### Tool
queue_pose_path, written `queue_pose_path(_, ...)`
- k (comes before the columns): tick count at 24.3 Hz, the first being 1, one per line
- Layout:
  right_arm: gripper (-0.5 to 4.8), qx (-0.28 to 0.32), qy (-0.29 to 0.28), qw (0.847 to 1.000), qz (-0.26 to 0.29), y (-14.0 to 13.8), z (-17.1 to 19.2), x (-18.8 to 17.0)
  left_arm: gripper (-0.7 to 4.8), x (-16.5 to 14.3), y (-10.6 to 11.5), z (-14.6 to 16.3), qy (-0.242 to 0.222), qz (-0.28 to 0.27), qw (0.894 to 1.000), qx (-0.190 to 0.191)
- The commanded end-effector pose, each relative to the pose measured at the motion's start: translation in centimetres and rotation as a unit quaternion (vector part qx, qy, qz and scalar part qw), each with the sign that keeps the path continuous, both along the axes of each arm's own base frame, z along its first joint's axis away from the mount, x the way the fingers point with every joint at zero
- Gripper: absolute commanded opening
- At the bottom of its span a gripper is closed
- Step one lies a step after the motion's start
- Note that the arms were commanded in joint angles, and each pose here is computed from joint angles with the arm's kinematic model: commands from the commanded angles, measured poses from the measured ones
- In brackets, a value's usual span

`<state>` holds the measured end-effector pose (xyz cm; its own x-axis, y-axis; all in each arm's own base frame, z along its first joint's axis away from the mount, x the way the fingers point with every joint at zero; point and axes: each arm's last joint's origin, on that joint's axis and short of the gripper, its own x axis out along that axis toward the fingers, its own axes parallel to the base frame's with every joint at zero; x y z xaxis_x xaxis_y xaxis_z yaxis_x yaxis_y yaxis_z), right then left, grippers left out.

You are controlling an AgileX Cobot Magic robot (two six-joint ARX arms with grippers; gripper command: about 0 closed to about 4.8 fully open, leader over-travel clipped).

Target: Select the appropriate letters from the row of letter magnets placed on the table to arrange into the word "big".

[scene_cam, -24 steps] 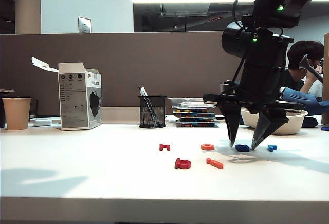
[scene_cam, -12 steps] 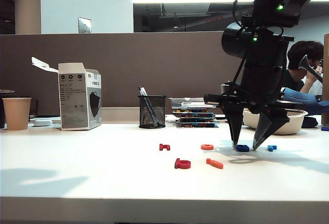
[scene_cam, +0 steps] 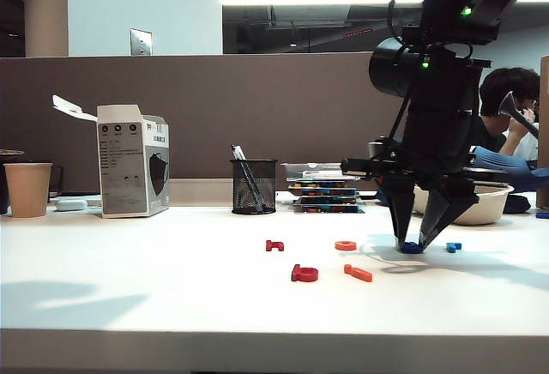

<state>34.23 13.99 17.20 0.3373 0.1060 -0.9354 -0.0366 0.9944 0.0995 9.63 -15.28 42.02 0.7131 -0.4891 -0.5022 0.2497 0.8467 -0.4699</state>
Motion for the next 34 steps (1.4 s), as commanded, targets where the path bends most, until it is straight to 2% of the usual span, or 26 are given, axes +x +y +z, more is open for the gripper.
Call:
queue_pose_path(1, 0.97, -0.003, 0.016, 1.0, 0.003, 0.0, -0.5, -0.3, -0.05, 0.0, 0.1, 0.2, -0.005, 0.001, 1.0, -0.003)
queue_pose_path(26, 0.94, -0.001, 0.012, 1.0, 0.002, 0.0, -0.4, -0.2, -0.05, 0.0, 0.1, 0.2, -0.005, 0.001, 1.0, -0.003)
queue_pose_path(34, 0.94, 0.009, -0.011, 1.0, 0.003, -0.2, 2.0, -0.9, -0.05, 0.0, 0.1, 0.2, -0.005, 0.001, 1.0, -0.003)
